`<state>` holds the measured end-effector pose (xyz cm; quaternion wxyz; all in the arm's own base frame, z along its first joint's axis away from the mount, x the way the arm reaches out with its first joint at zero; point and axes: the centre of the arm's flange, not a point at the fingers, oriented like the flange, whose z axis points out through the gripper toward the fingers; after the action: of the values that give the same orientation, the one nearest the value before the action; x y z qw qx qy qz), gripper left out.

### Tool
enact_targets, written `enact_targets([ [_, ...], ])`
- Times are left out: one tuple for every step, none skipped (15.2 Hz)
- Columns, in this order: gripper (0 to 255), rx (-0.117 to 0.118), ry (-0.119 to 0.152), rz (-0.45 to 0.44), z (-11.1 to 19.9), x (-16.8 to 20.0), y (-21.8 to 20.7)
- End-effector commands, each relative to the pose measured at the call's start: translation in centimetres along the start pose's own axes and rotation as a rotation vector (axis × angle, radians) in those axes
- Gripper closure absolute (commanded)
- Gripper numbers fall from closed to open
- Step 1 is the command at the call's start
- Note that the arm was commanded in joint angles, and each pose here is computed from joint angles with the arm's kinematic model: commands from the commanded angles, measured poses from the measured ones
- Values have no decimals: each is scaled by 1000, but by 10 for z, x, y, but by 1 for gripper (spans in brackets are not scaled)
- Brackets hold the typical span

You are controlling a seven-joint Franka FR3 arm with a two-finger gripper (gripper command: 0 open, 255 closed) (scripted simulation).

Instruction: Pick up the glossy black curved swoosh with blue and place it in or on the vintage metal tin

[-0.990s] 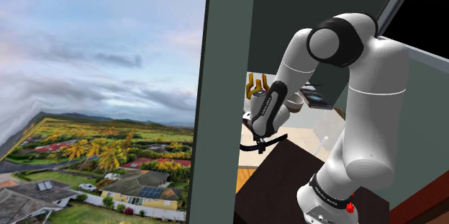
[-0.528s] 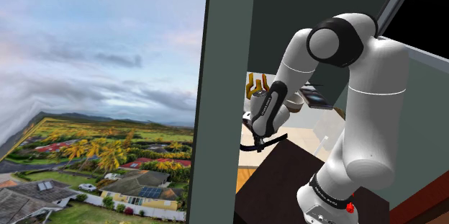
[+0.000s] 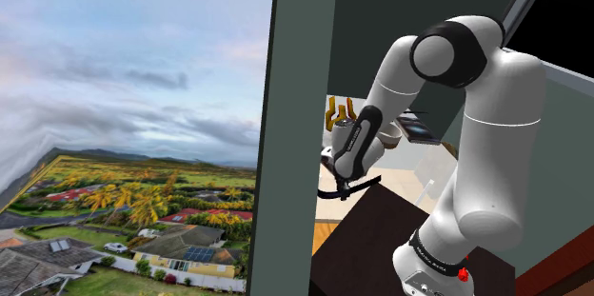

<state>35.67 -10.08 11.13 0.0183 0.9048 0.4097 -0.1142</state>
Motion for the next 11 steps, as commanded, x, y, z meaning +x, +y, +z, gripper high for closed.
enact_targets([
  [255,0,0,0,-9,-2,0],
  [255,0,0,0,-14,-3,0],
  [255,0,0,0,-20,-4,0],
  [255,0,0,0,-25,-6,-1],
  [255,0,0,0,-30,-7,-1],
  [255,0,0,0,-35,-8,-1],
  [255,0,0,0,-40,-9,-2],
  [255,0,0,0,-45,-10,-2],
  [255,0,0,0,-50,-11,-2],
  [255,0,0,0,-55,-13,-2],
  [255,0,0,0,-61,-14,-3],
])
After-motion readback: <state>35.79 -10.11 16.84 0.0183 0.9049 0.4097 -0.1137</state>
